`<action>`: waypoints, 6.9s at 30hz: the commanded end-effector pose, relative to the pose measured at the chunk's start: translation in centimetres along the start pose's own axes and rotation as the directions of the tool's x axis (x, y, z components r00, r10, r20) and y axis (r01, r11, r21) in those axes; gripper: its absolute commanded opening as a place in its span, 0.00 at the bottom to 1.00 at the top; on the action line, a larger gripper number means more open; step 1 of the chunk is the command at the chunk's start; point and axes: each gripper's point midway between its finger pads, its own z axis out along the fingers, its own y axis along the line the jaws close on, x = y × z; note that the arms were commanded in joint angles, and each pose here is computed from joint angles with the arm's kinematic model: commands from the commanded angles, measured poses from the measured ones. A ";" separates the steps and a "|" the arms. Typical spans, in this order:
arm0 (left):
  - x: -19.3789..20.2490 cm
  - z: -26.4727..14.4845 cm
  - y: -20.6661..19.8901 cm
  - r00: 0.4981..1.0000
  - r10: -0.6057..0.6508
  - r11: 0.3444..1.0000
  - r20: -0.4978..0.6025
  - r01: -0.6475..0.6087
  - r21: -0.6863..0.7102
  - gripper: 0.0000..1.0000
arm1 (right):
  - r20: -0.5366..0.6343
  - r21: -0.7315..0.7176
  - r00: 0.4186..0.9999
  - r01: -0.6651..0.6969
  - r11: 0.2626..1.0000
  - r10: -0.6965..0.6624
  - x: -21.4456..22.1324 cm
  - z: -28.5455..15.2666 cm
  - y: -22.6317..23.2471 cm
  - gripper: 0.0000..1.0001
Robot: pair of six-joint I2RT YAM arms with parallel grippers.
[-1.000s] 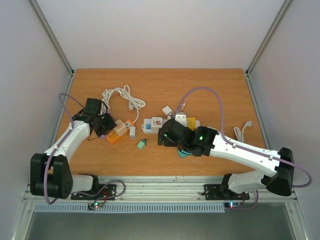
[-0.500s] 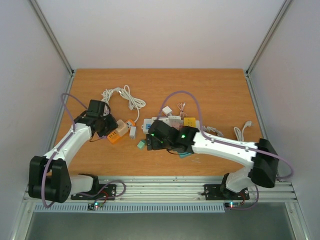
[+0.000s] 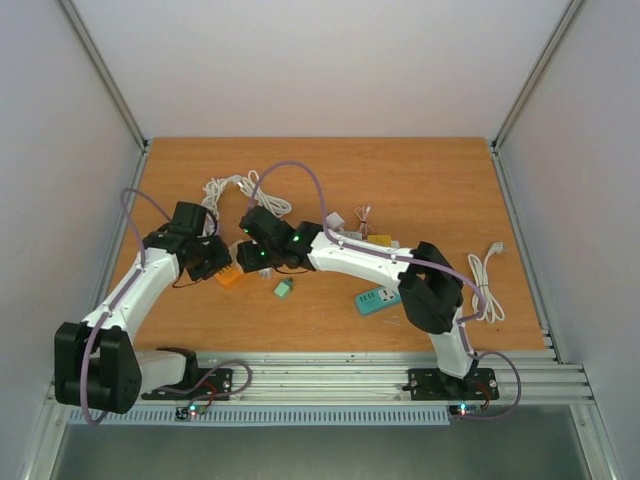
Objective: Insert the plug
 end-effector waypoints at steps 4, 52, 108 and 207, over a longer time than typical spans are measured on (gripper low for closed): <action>-1.6 -1.2 -2.4 1.000 0.017 0.994 0.021 -0.019 0.108 0.32 | -0.019 -0.015 1.000 0.023 1.000 -0.023 -1.3 3.1 -0.5 0.45; -3.0 -3.1 -2.8 0.999 0.009 0.997 0.048 -0.013 0.079 0.30 | 0.018 0.188 1.000 -0.020 0.982 0.017 -0.6 1.3 -2.9 0.55; -2.6 -17.7 -9.1 0.907 0.220 0.875 0.360 -0.346 0.337 0.96 | 0.205 0.075 0.961 0.172 0.982 -0.184 -2.2 -6.2 -1.4 0.29; 13.6 -20.3 -16.7 0.342 0.641 -0.193 0.687 -0.795 0.576 0.00 | 0.140 -0.487 0.635 0.712 0.505 -0.760 2.0 -25.9 4.7 0.64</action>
